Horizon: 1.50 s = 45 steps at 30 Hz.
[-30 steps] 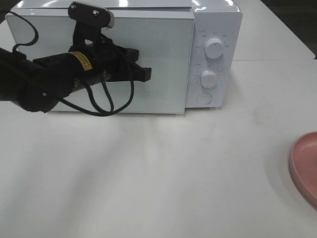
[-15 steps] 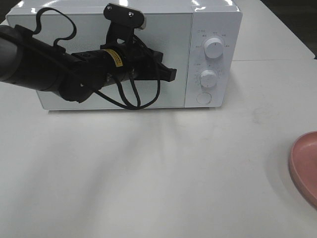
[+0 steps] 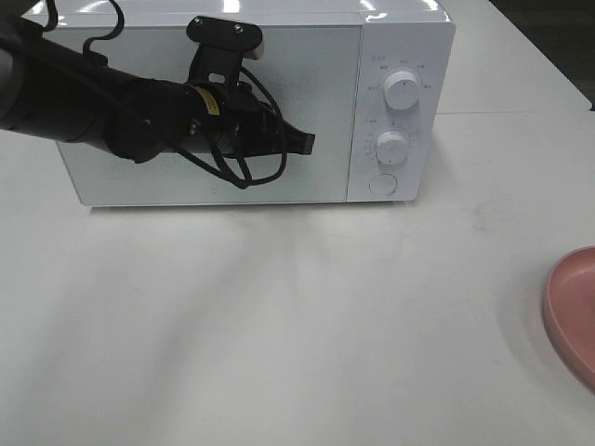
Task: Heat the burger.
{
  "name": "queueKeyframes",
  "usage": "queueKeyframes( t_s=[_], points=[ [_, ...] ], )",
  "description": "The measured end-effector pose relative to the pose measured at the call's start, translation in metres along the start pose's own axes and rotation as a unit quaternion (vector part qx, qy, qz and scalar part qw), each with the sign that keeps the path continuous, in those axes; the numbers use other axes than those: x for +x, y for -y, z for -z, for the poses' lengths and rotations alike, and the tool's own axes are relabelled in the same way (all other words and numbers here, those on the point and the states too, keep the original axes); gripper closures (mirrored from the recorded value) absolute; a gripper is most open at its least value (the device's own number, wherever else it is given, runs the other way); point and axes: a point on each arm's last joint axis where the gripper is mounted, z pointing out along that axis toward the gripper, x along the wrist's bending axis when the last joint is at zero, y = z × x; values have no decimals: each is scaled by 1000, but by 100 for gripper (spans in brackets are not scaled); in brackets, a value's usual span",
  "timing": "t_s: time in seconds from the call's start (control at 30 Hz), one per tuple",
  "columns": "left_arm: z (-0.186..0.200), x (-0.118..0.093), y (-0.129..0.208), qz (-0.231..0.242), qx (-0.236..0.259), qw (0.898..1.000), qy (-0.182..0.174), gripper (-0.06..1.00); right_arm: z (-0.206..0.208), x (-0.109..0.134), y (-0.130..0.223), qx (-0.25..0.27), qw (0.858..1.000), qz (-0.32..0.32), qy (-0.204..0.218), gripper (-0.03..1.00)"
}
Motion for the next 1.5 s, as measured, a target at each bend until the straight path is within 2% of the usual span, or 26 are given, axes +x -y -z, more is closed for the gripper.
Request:
queueKeyframes(
  t_s=[0.2,0.23,0.3,0.33,0.37,0.4,0.43,0.47,0.5,0.53,0.57,0.6,0.63,0.73,0.77,0.83,0.87,0.9,0.93,1.0,1.03,1.27,1.3,1.37,1.43,1.5],
  points=[
    [14,-11,-4,-2,40,999,10,94,0,0,0,0,1000,0,0,21],
    [20,-18,-5,-7,58,998,15,86,0,0,0,0,1000,0,0,21],
    [23,-20,-5,-9,68,998,18,81,0,0,0,0,1000,0,0,21],
    [28,-24,-3,-12,93,995,20,66,0,0,0,0,1000,0,0,21],
    [28,-24,-3,-12,93,995,20,66,0,0,0,0,1000,0,0,21],
    [35,-25,-1,-11,128,992,20,42,0,0,0,0,1000,0,0,21],
    [38,-25,1,-11,147,989,20,30,0,0,0,0,1000,0,0,21],
    [38,-25,1,-11,147,989,20,30,0,0,0,0,1000,0,0,21],
    [46,-25,3,-11,183,983,18,11,0,0,0,0,1000,0,0,21],
    [50,-25,3,-11,195,981,18,5,0,0,0,0,1000,0,0,21],
    [50,-25,3,-11,195,981,18,5,0,0,0,0,1000,0,0,21],
    [58,-25,4,-11,222,975,17,-1,0,0,0,0,1000,0,0,21],
    [67,-24,4,-12,249,968,16,-2,0,0,0,0,1000,0,0,21],
    [71,-24,5,-13,267,964,16,-4,0,0,0,0,1000,0,0,21],
    [82,-24,5,-14,295,955,15,-4,0,0,0,0,1000,0,0,21],
    [87,-24,5,-14,307,951,14,-4,0,0,0,0,1000,0,0,21],
    [95,-24,5,-16,332,943,13,-4,0,0,0,0,1000,0,0,21],
    [95,-24,5,-16,332,943,13,-4,0,0,0,0,1000,0,0,21],
    [102,-23,6,-21,353,935,10,-5,0,0,0,0,1000,0,0,21],
    [106,-22,6,-23,362,932,9,-5,0,0,0,0,1000,0,0,21],
    [111,-21,7,-28,379,925,5,-5,0,0,0,0,1000,0,0,21],
    [125,-13,4,-10,401,916,-15,-5,0,0,0,0,1000,0,0,21],
    [129,-2,2,5,405,914,-24,-5,0,0,0,0,1000,0,0,21],
    [130,3,2,11,407,913,-29,-5,0,0,0,0,1000,0,0,21],
    [140,31,0,48,420,905,-53,-5,0,0,0,0,1000,0,0,21],
    [144,39,-1,59,421,903,-60,-5,0,0,0,0,1000,0,0,21]
  ],
)
